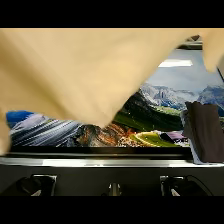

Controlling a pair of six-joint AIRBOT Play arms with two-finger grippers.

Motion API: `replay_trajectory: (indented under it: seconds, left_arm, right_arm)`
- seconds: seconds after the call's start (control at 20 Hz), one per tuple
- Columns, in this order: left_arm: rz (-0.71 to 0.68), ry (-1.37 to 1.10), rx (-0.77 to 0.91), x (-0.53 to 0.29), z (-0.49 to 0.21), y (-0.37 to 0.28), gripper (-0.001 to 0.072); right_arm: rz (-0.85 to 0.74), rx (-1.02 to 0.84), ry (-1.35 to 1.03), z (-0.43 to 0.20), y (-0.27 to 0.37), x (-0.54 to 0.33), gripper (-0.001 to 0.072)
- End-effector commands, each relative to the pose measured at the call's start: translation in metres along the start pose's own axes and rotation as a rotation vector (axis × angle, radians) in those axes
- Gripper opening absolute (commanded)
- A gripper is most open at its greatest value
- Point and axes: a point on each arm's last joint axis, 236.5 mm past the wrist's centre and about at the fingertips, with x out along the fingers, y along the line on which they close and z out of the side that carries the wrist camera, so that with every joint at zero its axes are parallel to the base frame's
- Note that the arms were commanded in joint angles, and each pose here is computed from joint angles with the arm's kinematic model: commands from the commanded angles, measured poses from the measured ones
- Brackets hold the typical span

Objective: Fold the shirts.

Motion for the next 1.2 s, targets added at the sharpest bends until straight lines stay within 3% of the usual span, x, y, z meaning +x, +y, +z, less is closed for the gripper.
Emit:
replay_trajectory:
  seconds: [0.0,0.15,0.3,0.5,0.65,0.75,0.9,0.95,1.05,1.1,1.15]
  left_arm:
    - [0.056,0.023,0.103,0.009,-0.009,0.016,0.0029]
    - [0.223,0.177,0.15,0.021,-0.055,0.066,0.0029]
    - [0.472,0.528,0.174,0.016,-0.16,0.149,0.003]
    - [0.651,0.913,0.112,-0.013,-0.312,0.245,0.0031]
    - [0.728,1.101,-0.121,-0.045,-0.421,0.273,0.003]
    - [0.711,1.208,-0.241,-0.061,-0.479,0.265,0.0031]
    - [0.663,1.318,-0.394,-0.074,-0.535,0.238,0.0031]
    - [0.639,1.34,-0.392,-0.075,-0.538,0.232,0.0031]
    - [0.585,1.366,-0.318,-0.079,-0.526,0.23,0.0031]
    - [0.576,1.378,-0.283,-0.084,-0.516,0.233,0.0031]
    - [0.592,1.389,-0.247,-0.093,-0.503,0.24,0.0031]
  right_arm:
    - [-0.052,-0.05,0.037,-0.013,-0.01,0.02,0.0019]
    - [-0.048,-0.066,0.165,-0.067,0.003,0.075,0.0019]
    - [-0.029,-0.046,0.279,-0.141,0.037,0.151,0.002]
    - [0.03,0.137,0.363,-0.254,0.118,0.247,0.002]
    - [0.091,0.397,0.571,-0.349,0.191,0.264,0.002]
    - [0.174,0.476,0.741,-0.403,0.24,0.254,0.0021]
    - [0.197,0.591,0.884,-0.436,0.272,0.238,0.0022]
    - [0.209,0.578,0.884,-0.431,0.27,0.235,0.0115]
    - [0.275,0.433,0.872,-0.408,0.253,0.222,0.0508]
    - [0.321,0.352,0.891,-0.398,0.239,0.206,0.0569]
    - [0.357,0.302,0.934,-0.391,0.222,0.183,0.057]
